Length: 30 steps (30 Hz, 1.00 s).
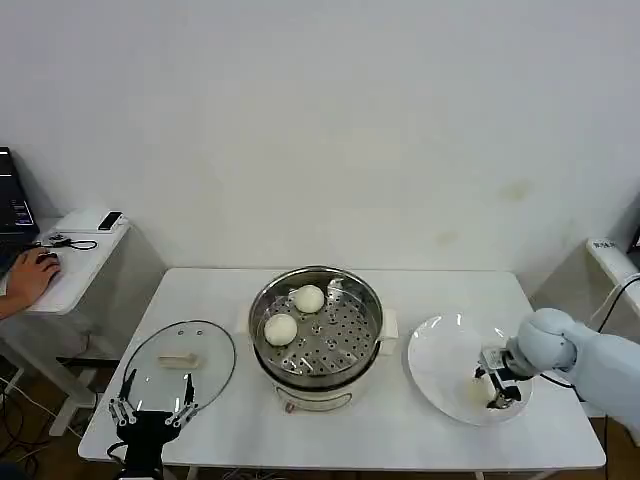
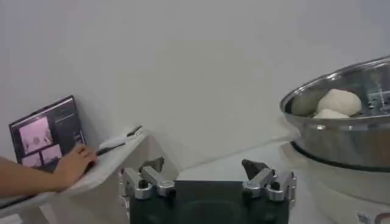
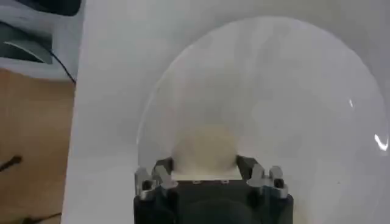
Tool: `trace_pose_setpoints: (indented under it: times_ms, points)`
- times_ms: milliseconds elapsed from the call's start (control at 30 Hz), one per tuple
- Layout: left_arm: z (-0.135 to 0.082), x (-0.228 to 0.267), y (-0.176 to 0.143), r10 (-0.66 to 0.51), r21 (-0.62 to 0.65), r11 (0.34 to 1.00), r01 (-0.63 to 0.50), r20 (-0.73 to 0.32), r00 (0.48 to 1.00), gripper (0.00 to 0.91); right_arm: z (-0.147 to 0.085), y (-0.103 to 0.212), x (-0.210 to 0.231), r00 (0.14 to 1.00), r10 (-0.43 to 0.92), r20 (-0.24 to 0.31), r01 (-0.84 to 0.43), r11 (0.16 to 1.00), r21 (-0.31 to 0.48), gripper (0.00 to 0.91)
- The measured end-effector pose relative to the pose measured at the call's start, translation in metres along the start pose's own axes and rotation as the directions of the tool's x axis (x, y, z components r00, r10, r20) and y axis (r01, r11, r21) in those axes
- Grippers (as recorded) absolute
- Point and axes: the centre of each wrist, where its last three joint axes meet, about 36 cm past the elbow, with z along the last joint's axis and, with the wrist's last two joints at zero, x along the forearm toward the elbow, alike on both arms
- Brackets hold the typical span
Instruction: Take steamed baozi put them in steamer then cover it.
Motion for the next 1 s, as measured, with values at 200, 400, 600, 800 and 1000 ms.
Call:
trace_pose_setpoints:
  times_ms: [200,400,600,800,1000]
  points:
    - [-0.001,-0.001,0.0,0.001,0.001,1.0,-0.001,0.005,1.0,0.907,0.0,-0.017,0.02,1.0,0.021,0.014,-0.021,1.0,-0.002,0.645]
    - [-0.002,-0.002,0.001,0.001,0.0,1.0,-0.001,0.011,1.0,0.907,0.0,-0.045,0.059,0.995,0.091,0.042,-0.09,0.996,-0.021,0.645]
    - [-0.004,-0.002,0.002,-0.001,0.0,1.0,0.001,0.016,1.0,0.907,-0.01,-0.077,0.103,0.982,0.173,0.078,-0.171,0.985,-0.027,0.645]
    - [-0.005,-0.001,0.003,-0.005,-0.001,1.0,0.005,0.016,1.0,0.907,-0.035,-0.109,0.148,0.962,0.248,0.117,-0.25,0.968,0.006,0.645]
    - [-0.004,0.0,0.006,-0.014,-0.004,1.0,0.014,0.012,1.0,0.907,-0.086,-0.136,0.185,0.938,0.296,0.179,-0.315,0.945,0.085,0.645]
